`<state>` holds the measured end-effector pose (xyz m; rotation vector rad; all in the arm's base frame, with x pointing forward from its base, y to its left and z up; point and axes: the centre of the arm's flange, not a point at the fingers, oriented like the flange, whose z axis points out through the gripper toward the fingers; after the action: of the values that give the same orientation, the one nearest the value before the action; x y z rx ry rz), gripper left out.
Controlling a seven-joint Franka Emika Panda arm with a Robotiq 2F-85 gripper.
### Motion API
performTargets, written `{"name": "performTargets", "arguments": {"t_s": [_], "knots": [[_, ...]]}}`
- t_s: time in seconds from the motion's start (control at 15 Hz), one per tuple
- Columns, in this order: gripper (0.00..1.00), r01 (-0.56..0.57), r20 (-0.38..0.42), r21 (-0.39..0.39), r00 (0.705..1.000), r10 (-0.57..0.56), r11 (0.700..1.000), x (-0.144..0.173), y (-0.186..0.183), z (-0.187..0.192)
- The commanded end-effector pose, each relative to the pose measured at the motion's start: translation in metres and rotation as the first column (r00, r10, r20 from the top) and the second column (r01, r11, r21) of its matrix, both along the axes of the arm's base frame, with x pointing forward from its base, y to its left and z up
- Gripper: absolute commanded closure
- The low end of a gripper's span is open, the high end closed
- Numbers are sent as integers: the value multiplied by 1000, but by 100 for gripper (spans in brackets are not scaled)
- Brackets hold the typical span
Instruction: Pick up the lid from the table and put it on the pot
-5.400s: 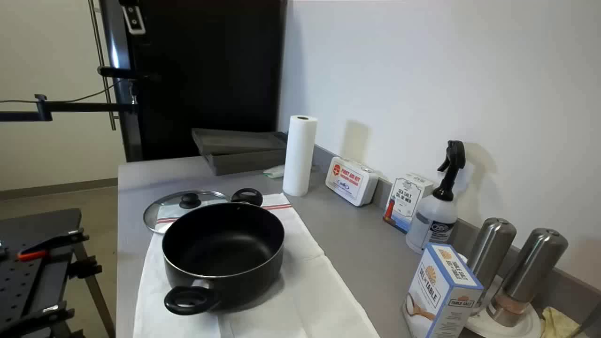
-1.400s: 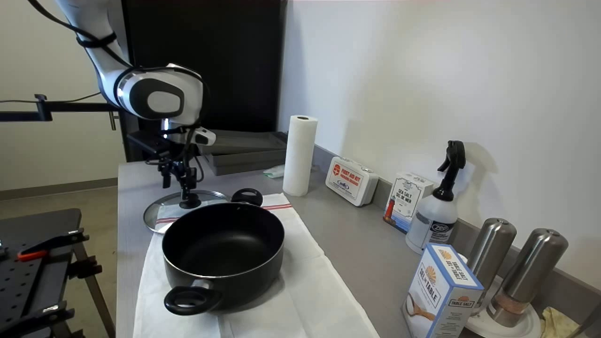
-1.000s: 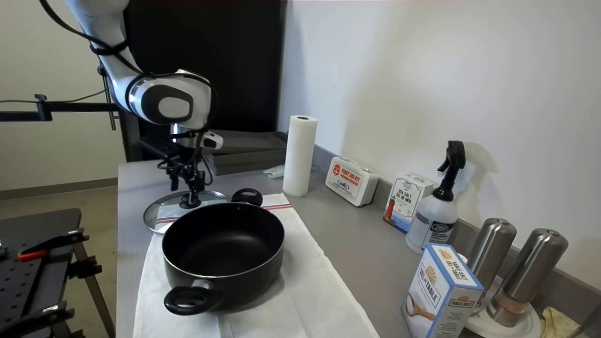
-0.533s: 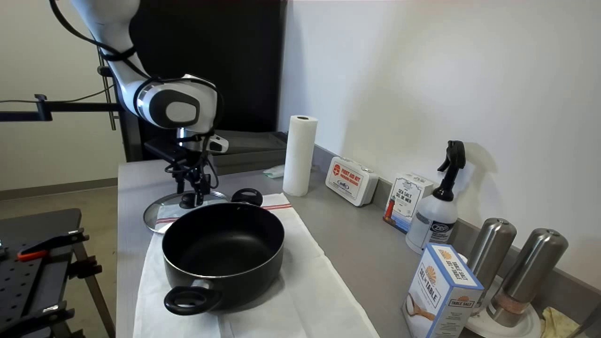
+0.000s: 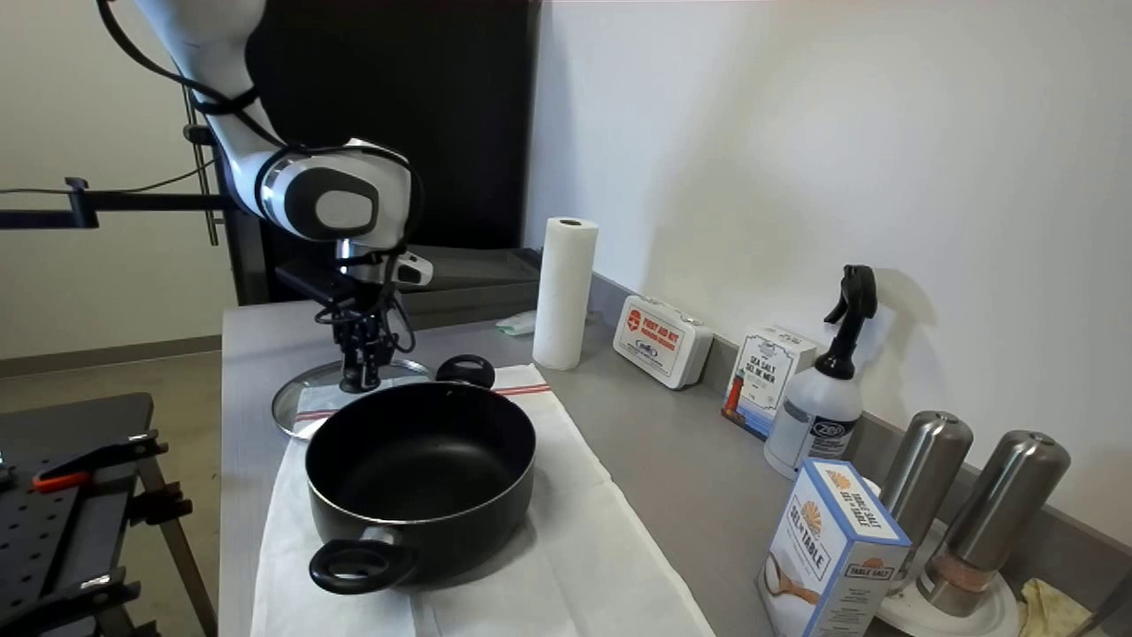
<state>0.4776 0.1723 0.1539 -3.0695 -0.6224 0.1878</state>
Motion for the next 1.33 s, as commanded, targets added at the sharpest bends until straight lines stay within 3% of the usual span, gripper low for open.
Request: {"name": "performTargets", "arguments": {"t_s": [0.0, 0.53, 0.93, 1.27], "knots": [[75, -24, 15, 6, 1000, 24, 1000, 3, 0, 3], [75, -85, 40, -3, 996, 85, 996, -20, 17, 49], [75, -137, 21, -40, 990, 138, 990, -46, 35, 108], [75, -104, 79, -66, 991, 109, 992, -47, 25, 160]]}}
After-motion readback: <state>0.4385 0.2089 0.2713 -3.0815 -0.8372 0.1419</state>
